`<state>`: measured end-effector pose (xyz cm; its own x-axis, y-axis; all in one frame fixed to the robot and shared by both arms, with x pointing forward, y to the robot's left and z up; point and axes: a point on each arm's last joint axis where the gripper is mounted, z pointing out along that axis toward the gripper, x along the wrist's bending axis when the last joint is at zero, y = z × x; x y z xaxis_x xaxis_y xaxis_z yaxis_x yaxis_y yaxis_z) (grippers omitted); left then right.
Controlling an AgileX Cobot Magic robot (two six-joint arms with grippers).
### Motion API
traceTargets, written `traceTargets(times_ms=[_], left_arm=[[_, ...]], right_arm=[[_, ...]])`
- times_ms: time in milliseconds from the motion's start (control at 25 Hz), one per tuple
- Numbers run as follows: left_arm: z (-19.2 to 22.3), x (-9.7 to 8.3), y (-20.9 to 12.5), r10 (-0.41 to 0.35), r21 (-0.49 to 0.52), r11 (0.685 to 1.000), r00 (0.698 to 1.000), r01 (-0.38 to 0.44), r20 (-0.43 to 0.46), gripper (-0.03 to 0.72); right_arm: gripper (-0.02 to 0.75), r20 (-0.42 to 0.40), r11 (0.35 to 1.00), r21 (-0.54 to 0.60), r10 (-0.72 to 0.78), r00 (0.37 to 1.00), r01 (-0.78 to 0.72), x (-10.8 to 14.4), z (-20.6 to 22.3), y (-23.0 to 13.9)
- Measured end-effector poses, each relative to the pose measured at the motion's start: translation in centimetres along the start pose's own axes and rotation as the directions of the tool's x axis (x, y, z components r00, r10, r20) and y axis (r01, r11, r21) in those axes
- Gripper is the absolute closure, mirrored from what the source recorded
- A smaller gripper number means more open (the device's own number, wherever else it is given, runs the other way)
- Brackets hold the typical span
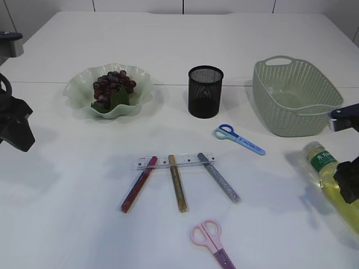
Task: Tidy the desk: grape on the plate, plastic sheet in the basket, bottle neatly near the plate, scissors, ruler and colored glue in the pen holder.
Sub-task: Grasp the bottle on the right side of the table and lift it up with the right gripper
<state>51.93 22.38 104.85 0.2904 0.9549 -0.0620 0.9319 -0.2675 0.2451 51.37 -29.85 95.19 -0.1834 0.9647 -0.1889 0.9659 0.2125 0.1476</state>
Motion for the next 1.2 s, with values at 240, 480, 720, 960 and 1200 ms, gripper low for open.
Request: traceTargets(times_ms=[240, 480, 720, 960, 1200], left_arm=[[0.0, 0.0, 0.0, 0.0, -0.001, 1.0, 1.0, 0.0, 0.0, 0.292], [0.0, 0.0, 0.0, 0.0, -0.001, 1.0, 1.0, 0.0, 0.0, 0.294], [0.0, 0.0, 0.0, 0.0, -0.001, 1.0, 1.0, 0.0, 0.0, 0.295], [0.0, 0.0, 0.0, 0.0, -0.004, 1.0, 1.0, 0.0, 0.0, 0.294], [0.0, 0.0, 0.1, 0.0, -0.007, 1.0, 1.0, 0.0, 0.0, 0.295]], right_arm=[[0.105, -0.003, 1.0, 0.025, -0.009, 1.0, 0.009, 0.0, 1.4, 1.2], [0.105, -0.018, 0.999, 0.04, 0.022, 1.0, -0.021, -0.3, 2.7, 1.7], [0.105, -0.027, 0.999, 0.026, 0.023, 0.999, -0.022, -0.1, 3.7, 2.1], [0.113, -0.034, 0.999, 0.039, 0.02, 0.999, -0.018, 0.1, 5.1, 2.2], [0.178, -0.036, 0.999, 0.03, 0.023, 0.999, -0.022, 0.1, 5.1, 2.3]])
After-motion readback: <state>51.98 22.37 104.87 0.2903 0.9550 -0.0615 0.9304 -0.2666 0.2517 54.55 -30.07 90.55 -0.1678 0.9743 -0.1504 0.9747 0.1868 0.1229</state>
